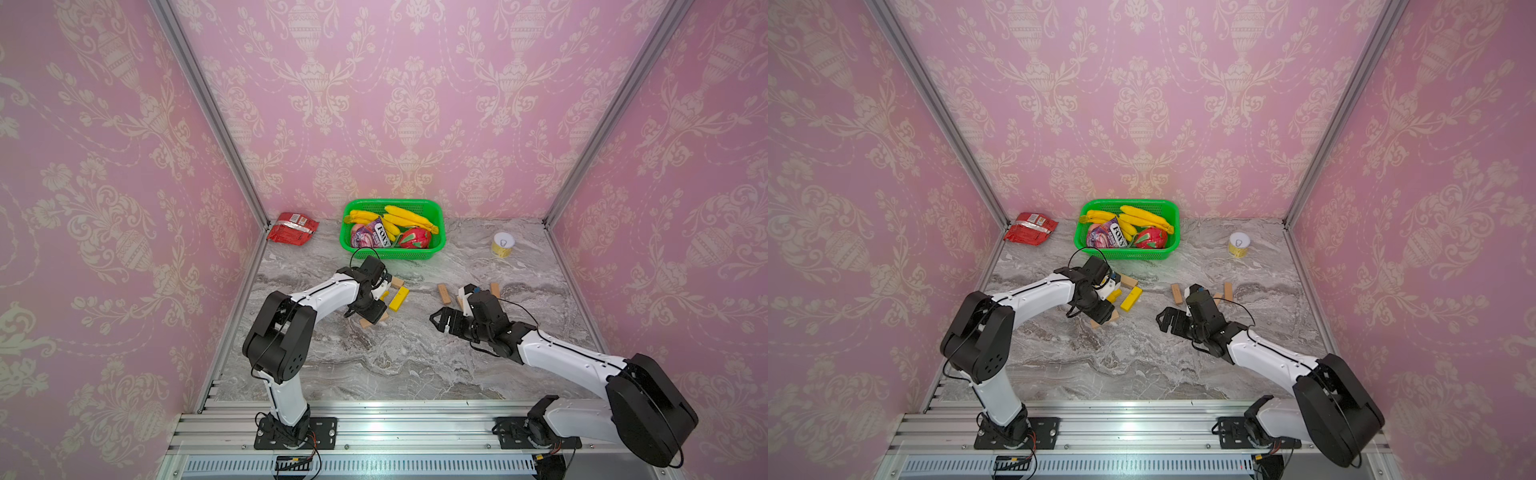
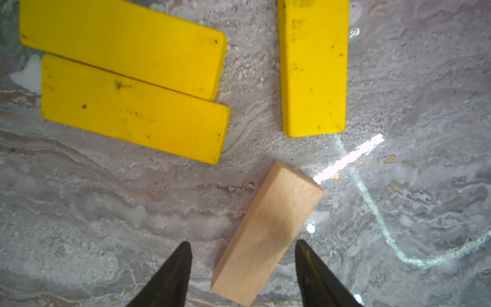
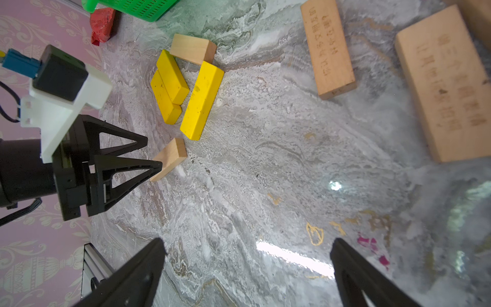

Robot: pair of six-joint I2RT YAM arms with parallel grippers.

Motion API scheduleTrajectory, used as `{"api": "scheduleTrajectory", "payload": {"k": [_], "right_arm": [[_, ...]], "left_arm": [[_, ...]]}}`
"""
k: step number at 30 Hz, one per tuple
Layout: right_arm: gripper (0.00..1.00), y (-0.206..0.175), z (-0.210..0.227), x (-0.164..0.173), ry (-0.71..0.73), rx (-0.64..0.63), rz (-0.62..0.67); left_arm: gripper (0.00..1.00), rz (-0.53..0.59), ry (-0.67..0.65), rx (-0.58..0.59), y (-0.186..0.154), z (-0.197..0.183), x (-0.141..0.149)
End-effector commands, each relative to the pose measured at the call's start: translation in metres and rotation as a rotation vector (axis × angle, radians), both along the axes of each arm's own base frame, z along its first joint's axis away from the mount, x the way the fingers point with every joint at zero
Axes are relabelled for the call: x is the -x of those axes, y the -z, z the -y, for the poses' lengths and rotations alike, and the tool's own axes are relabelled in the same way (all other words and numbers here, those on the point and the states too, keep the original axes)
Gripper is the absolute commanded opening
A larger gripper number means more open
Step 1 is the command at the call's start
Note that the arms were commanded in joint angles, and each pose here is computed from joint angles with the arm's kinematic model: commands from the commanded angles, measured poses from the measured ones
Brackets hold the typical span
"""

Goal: Assemble the letter k with building blocks
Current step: Pick up the building block from the center of the board.

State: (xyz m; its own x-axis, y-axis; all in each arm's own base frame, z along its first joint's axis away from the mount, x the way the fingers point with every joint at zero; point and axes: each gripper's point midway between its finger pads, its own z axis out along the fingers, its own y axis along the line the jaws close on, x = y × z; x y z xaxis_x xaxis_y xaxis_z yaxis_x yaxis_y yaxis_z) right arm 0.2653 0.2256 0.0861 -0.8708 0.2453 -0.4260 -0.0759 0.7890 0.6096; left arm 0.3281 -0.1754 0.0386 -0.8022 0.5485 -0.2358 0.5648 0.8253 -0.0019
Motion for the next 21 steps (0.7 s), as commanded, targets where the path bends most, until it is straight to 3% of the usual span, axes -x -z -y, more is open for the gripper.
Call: {"api": "scheduleTrajectory", "payload": {"k": [1,21], "right_arm": [[1.00,-0.001,-0.003,0.004,-0.017,-0.005,-0.002],[1.00,0.001,-0.002,0.006,-0.023,-0.002,-0.010]], "left_arm": [[0.64,-0.003,0.038,-0.028,0.004,0.002,-0.001],[0.53,-0.044,0.054,-0.057,0.017,0.004,0.005]]}}
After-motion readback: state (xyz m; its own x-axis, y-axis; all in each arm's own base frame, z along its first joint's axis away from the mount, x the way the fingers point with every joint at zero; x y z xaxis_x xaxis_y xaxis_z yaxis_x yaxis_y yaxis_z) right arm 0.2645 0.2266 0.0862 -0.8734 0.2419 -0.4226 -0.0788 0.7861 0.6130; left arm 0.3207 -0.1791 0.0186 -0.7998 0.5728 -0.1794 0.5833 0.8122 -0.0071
